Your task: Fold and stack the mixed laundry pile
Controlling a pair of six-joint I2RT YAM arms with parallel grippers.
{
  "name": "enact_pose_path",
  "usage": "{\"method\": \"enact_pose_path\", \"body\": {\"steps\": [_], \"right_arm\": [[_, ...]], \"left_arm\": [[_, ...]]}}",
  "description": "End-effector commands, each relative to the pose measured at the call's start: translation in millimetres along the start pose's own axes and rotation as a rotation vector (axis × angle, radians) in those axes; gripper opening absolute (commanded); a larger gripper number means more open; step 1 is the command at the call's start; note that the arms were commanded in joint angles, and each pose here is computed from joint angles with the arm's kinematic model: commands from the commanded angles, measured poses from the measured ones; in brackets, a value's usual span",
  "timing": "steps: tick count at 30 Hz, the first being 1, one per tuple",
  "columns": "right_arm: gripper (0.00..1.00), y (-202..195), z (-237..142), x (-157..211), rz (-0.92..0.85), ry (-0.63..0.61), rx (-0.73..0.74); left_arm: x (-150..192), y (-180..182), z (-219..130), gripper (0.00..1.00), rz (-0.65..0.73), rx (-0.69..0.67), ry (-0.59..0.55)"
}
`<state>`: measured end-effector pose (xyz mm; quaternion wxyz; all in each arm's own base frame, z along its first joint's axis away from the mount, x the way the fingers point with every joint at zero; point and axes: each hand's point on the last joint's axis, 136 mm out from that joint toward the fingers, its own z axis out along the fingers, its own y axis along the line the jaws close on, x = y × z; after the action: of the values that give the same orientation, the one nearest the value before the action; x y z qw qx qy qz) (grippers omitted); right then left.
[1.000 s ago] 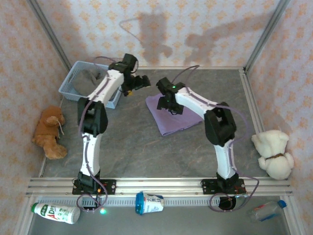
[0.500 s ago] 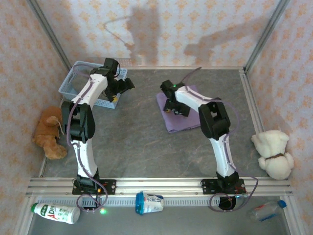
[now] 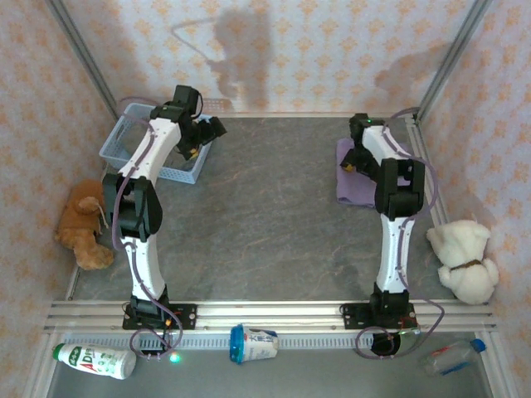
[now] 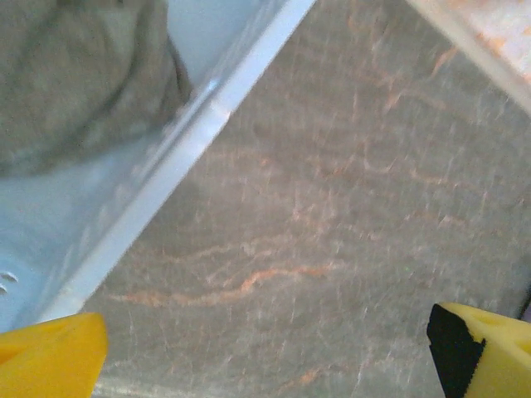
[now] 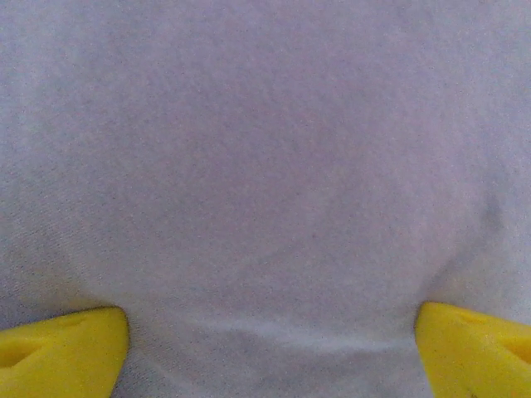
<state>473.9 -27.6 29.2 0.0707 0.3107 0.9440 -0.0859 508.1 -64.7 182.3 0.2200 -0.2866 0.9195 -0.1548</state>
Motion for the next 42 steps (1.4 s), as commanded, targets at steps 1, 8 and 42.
{"method": "enact_pose_path", "body": {"steps": [1, 8, 42], "right_arm": [[0.9, -29.9, 37.2, 6.4, -0.078, 0.113, 0.111], [0.9, -74.4, 36.0, -25.1, 0.002, 0.1, 0.156], [0.99, -92.6, -196.2, 29.8, 0.142, -0.297, -0.253]], "left_arm": [[-29.9, 27.4, -4.6, 1.0, -0.018, -0.122, -0.078], [-76.1, 77.3, -4.0, 1.0, -0.095, -0.264, -0.154], [-143.0, 41.8, -9.9, 0.0, -0.18, 0.064, -0.264]]}}
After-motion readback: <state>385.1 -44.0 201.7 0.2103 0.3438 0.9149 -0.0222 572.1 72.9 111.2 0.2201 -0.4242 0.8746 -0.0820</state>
